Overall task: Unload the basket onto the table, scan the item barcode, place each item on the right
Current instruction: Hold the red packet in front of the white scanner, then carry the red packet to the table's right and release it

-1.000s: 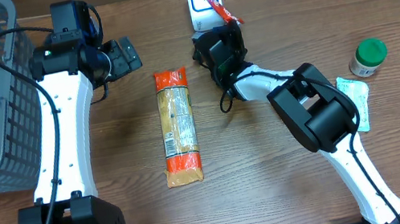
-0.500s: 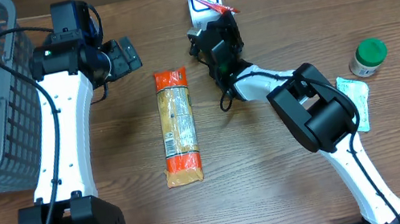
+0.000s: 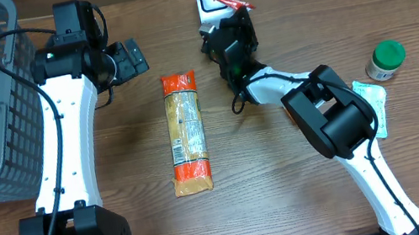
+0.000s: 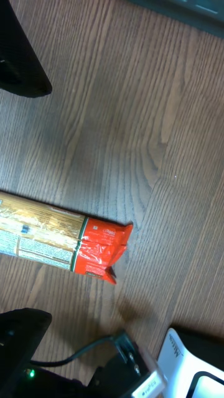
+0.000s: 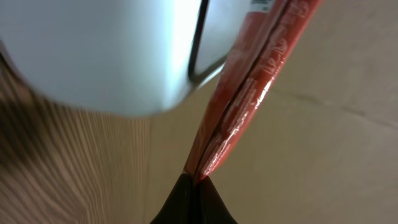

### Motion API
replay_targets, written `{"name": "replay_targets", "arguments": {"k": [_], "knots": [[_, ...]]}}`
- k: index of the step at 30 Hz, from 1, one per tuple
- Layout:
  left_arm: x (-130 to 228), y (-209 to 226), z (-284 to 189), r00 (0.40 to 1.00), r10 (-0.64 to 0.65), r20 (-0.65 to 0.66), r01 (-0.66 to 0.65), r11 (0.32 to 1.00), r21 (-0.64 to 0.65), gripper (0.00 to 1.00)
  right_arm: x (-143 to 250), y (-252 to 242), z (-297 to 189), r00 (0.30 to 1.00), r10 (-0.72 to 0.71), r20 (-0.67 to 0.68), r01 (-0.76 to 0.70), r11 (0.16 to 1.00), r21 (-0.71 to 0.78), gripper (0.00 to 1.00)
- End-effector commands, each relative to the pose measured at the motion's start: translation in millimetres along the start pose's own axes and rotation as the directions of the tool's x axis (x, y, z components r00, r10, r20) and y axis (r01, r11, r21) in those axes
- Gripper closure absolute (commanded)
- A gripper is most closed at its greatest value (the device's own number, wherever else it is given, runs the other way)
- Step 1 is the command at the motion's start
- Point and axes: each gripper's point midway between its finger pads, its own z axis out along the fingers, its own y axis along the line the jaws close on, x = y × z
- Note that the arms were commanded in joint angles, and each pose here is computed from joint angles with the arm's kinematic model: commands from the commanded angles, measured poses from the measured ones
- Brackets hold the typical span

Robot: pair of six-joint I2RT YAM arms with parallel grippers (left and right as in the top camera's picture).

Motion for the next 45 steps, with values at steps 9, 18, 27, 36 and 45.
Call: {"name": "replay_targets", "arguments": {"k": [9, 18, 27, 36, 45], "knots": [[-1, 0, 2, 1.000, 0.014, -0.001, -0.014, 1.000, -0.009, 0.00, 24, -23, 7, 0.995, 0.078, -0.065, -0.076, 0.997, 0.025, 0.96], [-1, 0, 2, 1.000, 0.014, -0.001, -0.014, 1.000, -0.008, 0.01, 61, -125, -16, 0.904, 0.425, -0.046, -0.414, 0.896, 0.159, 0.96], [-1, 0, 2, 1.000, 0.014, -0.001, -0.014, 1.000, -0.009, 0.00, 125, -180, -54, 0.752, 0.643, -0.144, -0.618, 0.764, 0.184, 0.96], [-1, 0, 2, 1.000, 0.014, -0.001, -0.014, 1.000, -0.009, 0.00, 161, -120, -99, 0.421, 0.841, -0.339, -0.895, 0.446, -0.006, 0.96], [-1, 0, 2, 1.000, 0.014, -0.001, -0.014, 1.000, -0.008, 0.00, 197, -3, -155, 0.288, 0.556, -0.780, -0.957, 0.144, -0.250, 0.96]]}}
